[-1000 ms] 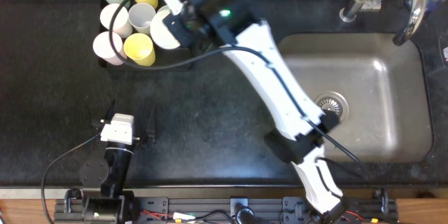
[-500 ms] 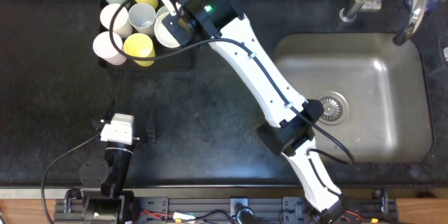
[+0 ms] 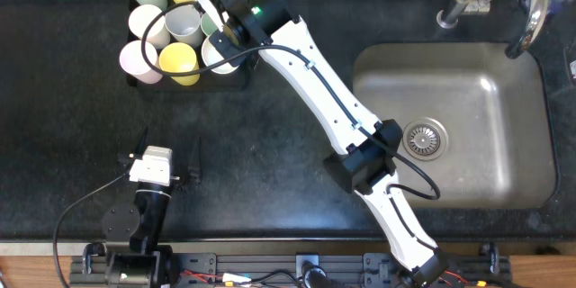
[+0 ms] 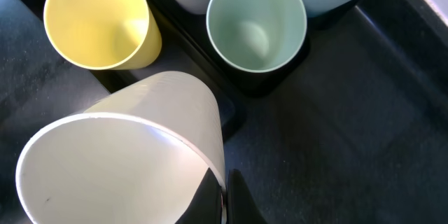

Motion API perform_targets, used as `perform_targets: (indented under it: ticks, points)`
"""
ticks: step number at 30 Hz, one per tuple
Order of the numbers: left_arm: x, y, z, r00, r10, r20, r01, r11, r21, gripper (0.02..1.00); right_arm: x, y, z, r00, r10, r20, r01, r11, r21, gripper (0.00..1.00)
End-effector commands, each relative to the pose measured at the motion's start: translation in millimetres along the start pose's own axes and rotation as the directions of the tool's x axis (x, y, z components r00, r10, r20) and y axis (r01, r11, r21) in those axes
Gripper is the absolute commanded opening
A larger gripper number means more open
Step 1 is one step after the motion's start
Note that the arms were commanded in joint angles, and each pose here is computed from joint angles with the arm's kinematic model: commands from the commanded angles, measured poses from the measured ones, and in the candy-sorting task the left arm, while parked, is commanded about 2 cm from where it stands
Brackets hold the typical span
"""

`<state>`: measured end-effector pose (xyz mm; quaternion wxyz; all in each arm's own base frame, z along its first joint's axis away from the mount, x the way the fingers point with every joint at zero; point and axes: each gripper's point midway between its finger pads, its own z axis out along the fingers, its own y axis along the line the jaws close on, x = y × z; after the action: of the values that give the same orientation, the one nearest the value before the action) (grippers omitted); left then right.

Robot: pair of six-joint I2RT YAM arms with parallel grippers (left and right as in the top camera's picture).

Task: Store Cups

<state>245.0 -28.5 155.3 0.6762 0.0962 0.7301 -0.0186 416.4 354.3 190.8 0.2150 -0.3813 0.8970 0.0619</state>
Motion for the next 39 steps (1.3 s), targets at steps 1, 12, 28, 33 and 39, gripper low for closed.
perform_targets:
  ticks: [1, 12, 28, 33, 39]
  points:
    - [-2, 0, -1, 1.0, 0.02, 0.008, -0.02, 1.0, -0.003, 1.0, 0, 3, 13, 1.0, -0.023, -0.008, 0.023, 1.0, -0.019, 0.047]
    - [-2, 0, -1, 1.0, 0.02, 0.008, -0.02, 1.0, -0.003, 0.998, 5, 5, 34, 0.998, -0.039, -0.041, 0.037, 0.999, -0.031, 0.045]
    - [-2, 0, -1, 1.0, 0.02, 0.008, -0.02, 1.0, -0.003, 0.998, 16, 5, 60, 0.994, -0.071, -0.086, 0.065, 0.996, -0.065, 0.045]
    - [-2, 0, -1, 1.0, 0.019, 0.008, -0.019, 1.0, -0.003, 1.0, 16, 8, 65, 0.993, -0.085, -0.086, 0.078, 0.994, -0.083, 0.047]
    - [-2, 0, -1, 1.0, 0.019, 0.008, -0.019, 1.0, -0.003, 0.998, 19, 5, 65, 0.992, -0.08, -0.094, 0.072, 0.994, -0.081, 0.047]
